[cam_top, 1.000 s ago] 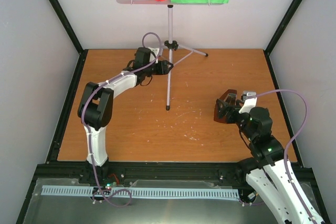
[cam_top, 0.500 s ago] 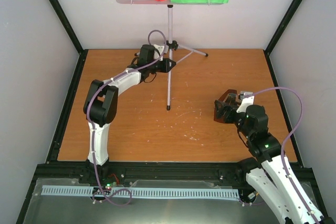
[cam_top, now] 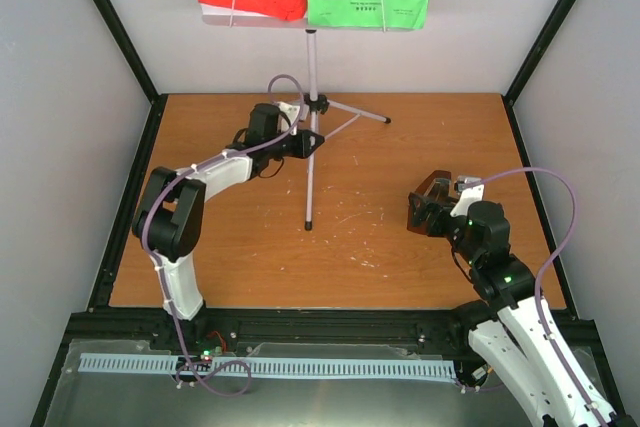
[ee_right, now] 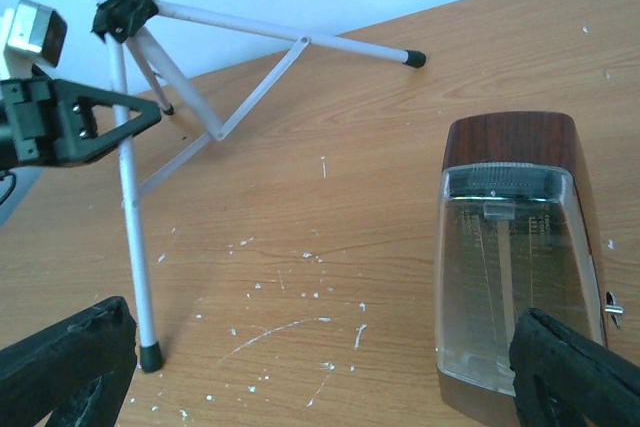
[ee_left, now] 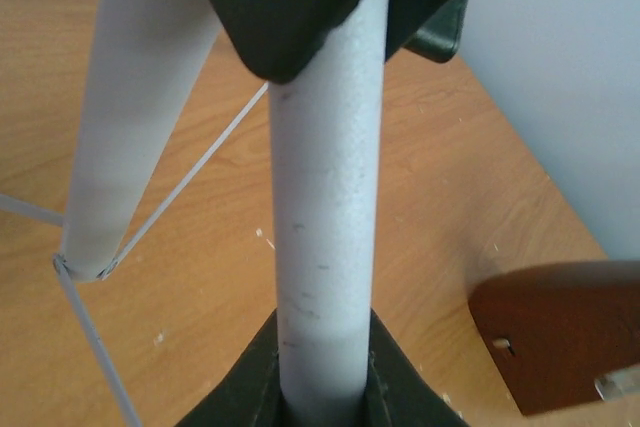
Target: Pack up the instrument practice props
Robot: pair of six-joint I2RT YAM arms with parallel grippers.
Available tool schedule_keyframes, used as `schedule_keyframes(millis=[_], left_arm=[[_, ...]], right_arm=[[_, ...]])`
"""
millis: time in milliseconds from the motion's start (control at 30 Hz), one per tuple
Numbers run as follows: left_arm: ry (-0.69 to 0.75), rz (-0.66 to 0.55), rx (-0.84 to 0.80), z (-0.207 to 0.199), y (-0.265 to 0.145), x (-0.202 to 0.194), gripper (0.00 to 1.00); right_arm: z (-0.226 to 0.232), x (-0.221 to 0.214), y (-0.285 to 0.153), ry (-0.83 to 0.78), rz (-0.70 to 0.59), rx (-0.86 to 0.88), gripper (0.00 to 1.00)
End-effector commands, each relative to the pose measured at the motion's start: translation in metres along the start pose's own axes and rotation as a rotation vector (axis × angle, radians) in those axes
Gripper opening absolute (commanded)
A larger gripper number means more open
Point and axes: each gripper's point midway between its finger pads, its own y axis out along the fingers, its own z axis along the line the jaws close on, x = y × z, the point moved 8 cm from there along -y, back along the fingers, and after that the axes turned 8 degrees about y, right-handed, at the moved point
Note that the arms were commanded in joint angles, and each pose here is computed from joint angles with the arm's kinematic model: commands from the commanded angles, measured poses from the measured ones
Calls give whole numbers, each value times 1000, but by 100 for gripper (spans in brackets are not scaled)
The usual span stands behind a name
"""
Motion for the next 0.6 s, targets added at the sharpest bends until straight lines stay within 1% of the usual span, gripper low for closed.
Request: schedule_keyframes(millis=[0, 233, 367, 500, 567], left_arm=[[13, 40, -106, -25, -24, -13, 0], [-7, 159, -175, -45, -50, -67, 0], [-5, 190, -197, -58, -63, -83, 1], [-20, 189, -211, -64, -71, -86, 8], [-16, 179, -211, -66, -74, -83, 15]], right_arm=[[-4, -4, -1, 21, 4, -9, 100], [-4, -5, -2, 34, 7, -7, 100], [-4, -6, -2, 39, 11, -10, 100], [-6, -7, -1, 49, 14, -14, 100], [-5, -8, -1, 54, 17, -10, 100]])
